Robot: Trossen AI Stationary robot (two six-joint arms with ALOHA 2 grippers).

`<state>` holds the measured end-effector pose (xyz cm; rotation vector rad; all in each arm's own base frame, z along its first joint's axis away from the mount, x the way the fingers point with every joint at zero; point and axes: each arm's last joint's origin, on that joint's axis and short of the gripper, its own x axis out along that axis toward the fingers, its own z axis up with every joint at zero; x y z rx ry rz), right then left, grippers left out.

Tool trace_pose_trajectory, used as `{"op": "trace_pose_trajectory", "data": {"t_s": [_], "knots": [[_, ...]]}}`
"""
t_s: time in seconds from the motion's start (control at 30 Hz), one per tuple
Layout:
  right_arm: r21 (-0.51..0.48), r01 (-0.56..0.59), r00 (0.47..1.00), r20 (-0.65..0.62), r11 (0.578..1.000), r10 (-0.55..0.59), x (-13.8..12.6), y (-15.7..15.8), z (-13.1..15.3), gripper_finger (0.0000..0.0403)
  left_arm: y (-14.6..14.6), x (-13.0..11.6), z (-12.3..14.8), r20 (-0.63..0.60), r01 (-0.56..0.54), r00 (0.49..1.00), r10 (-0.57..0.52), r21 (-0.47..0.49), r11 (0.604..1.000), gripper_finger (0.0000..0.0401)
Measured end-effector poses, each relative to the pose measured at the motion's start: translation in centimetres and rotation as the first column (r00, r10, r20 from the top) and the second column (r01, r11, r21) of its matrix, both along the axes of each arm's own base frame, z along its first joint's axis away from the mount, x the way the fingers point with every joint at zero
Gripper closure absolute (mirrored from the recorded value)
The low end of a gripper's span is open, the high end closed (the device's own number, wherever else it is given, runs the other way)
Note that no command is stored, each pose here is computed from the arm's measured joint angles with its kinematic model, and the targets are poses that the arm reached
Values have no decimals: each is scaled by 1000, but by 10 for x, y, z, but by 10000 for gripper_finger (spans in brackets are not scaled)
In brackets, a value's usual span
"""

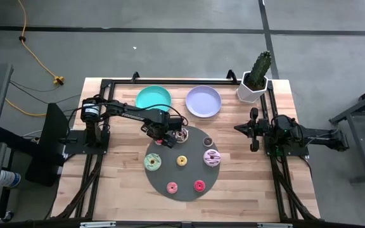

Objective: Pick & Place donuts
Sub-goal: Put the small orange donut on the green plate

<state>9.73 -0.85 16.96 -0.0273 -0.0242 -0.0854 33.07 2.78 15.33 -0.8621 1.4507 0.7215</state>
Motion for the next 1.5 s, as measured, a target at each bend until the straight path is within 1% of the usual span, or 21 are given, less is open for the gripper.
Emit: {"op": "trace_pose_trajectory", "data": {"t_s": [0.23, 0.53, 0.67, 0.73, 0.87, 0.97, 1.07, 1.13, 1.27, 1.37, 1.5], "knots": [[0, 0, 1000, 0, 1000, 0, 0, 0, 0, 402, 0, 0, 0, -2, 1, 1000, -1, -9, 1000, 192], [0, 0, 1000, 0, 1000, 0, 0, 0, 0, 402, 0, 0, 0, 5, 77, 997, -77, -4, 997, 192], [0, 0, 1000, 0, 1000, 0, 0, 0, 0, 402, 0, -1, 0, 0, 87, 996, -87, -3, 996, 192], [0, 0, 1000, 0, 1000, 0, 0, 0, 0, 402, 0, -1, 4, -21, 91, 996, -92, -8, 996, 192], [0, 0, 1000, 0, 1000, 0, 0, 0, 0, 402, 2, 8, 22, -13, 138, 990, -137, 30, 990, 192], [0, 1, 1000, 0, 1000, -1, 0, 0, 0, 402, 4, 13, 38, -22, 159, 987, -157, 81, 984, 192], [0, 0, 1000, 0, 1000, 0, 0, 0, 0, 402, 8, 17, 56, -36, 158, 987, -155, 148, 976, 192], [0, 0, 1000, 0, 1000, 0, 0, 0, 0, 402, 13, 19, 68, -37, 164, 986, -160, 170, 972, 192], [0, 1, 1000, 0, 1000, -1, 0, 0, 0, 402, 32, 20, 93, -29, 141, 990, -138, 189, 972, 192], [0, 0, 1000, 0, 1000, 0, 0, 0, 0, 402, 51, 20, 112, -8, 99, 995, -100, 233, 967, 192], [0, 1, 1000, 0, 1000, -1, 0, 0, 0, 402, 81, 15, 128, 18, 42, 999, -48, 273, 961, 192]]}}
